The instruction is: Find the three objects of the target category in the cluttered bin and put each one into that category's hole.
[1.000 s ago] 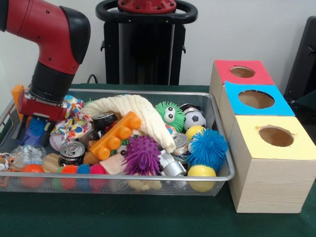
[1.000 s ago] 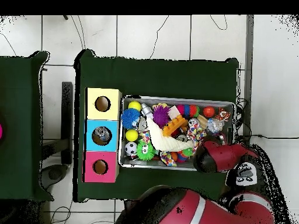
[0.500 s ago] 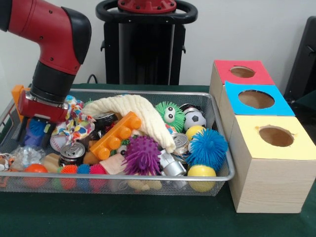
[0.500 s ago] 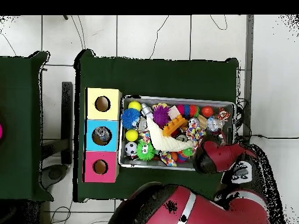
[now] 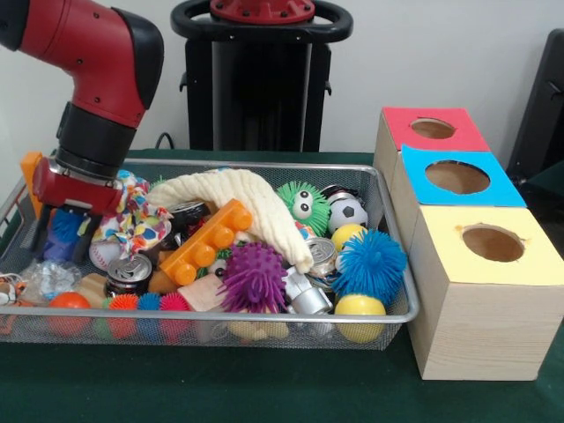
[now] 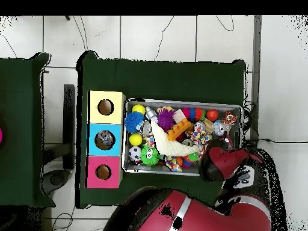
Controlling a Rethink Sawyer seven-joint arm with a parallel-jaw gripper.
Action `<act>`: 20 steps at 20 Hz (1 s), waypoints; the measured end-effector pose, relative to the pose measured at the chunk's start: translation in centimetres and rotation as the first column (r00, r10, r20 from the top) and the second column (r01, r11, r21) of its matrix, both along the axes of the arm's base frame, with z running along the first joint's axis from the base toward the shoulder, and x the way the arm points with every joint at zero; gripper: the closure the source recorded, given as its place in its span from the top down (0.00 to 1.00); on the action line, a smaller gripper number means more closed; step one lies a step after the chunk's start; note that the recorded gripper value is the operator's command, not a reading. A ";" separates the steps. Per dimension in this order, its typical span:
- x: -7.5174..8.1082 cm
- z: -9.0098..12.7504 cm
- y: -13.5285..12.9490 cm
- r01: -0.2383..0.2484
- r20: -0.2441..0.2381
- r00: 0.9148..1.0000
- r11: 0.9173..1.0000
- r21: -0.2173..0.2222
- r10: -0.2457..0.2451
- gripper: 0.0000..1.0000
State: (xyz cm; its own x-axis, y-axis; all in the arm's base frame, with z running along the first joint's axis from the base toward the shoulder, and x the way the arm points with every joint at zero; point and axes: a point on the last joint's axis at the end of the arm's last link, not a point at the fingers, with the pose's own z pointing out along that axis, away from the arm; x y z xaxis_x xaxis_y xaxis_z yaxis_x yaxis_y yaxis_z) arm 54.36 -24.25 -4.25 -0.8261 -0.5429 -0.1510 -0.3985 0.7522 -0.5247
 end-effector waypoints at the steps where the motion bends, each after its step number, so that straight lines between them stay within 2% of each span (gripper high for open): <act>1: 0.1 0.1 0.1 -0.007 0.003 1.000 1.000 -0.002 0.007 1.00; 9: 1.2 1.2 0.4 -0.072 0.040 0.997 0.997 -0.021 0.073 1.00; 20: 2.1 1.9 -0.2 -0.100 0.050 0.993 0.994 -0.048 0.103 1.00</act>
